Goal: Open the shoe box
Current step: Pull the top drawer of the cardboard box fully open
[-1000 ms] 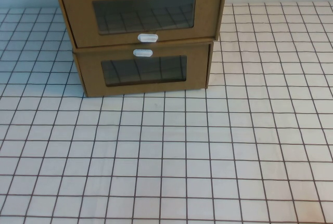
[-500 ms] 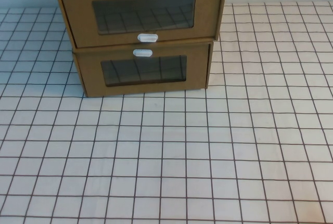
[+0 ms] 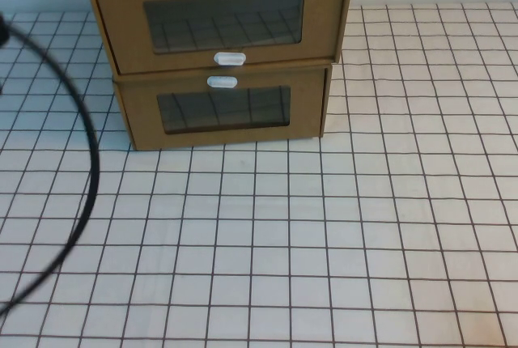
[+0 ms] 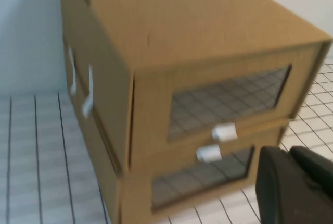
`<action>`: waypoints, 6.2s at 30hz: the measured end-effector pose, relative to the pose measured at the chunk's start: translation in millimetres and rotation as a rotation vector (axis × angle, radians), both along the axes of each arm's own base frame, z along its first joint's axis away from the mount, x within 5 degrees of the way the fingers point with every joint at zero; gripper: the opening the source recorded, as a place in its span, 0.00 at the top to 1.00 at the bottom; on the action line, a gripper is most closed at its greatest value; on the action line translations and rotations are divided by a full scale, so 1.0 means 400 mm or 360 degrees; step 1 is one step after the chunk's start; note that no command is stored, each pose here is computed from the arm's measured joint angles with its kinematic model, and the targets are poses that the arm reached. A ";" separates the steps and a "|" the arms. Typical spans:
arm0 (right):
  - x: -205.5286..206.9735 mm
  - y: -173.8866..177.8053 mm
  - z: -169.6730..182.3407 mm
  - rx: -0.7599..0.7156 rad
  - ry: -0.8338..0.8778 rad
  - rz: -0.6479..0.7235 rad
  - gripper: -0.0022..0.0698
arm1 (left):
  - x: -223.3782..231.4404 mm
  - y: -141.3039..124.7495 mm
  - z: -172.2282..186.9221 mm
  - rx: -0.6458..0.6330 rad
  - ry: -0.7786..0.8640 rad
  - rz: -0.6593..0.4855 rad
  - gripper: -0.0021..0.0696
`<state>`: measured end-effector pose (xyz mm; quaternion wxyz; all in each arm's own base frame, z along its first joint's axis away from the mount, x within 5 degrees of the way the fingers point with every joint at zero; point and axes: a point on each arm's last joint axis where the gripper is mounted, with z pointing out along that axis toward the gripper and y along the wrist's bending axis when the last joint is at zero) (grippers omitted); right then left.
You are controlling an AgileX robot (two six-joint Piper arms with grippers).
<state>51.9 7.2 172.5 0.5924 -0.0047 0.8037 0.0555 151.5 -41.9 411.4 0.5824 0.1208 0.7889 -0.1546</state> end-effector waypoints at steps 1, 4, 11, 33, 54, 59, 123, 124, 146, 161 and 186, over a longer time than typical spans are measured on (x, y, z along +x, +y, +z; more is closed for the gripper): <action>0.000 0.000 0.000 0.0000 0.0000 0.0000 0.99 | 0.031 -0.004 0.033 0.0046 -0.0023 -0.0026 0.97; 0.000 0.000 0.000 0.0000 0.0000 0.0000 0.99 | 0.118 -0.018 0.116 0.0149 -0.0079 -0.0094 0.97; 0.000 0.000 0.000 0.0000 0.0000 0.0000 0.99 | 0.345 -0.053 0.173 0.0290 0.0024 -0.0263 0.97; 0.000 0.000 0.000 0.0000 0.0000 0.0000 0.99 | 0.701 -0.170 0.024 0.0215 0.0309 -0.0572 0.97; 0.010 -0.004 0.080 0.1206 -0.0428 -0.0178 0.99 | 0.712 -0.175 -0.012 0.0300 0.0405 -0.0601 0.97; 0.000 0.029 0.144 0.1213 -0.0267 0.0023 0.99 | 0.711 -0.175 -0.012 0.0300 0.0408 -0.0603 0.97; 0.475 0.738 0.341 -0.1397 -0.0256 0.1104 0.57 | 0.701 -0.179 -0.016 0.0255 0.0496 -0.0635 0.97; 0.480 0.742 0.336 -0.1428 -0.0284 0.1100 0.55 | 0.701 -0.179 -0.016 0.0255 0.0496 -0.0635 0.97; 0.646 0.760 0.282 -0.1637 -0.0452 0.1041 0.61 | 0.696 -0.180 -0.016 0.0238 0.0539 -0.0643 0.97; 0.687 0.786 0.210 -0.1670 -0.0407 0.1157 0.61 | 0.692 -0.181 -0.016 0.0205 0.0580 -0.0641 0.97; 0.698 0.786 0.221 -0.1716 -0.0428 0.1114 0.64 | 0.688 -0.185 -0.015 0.0172 0.0604 -0.0667 0.97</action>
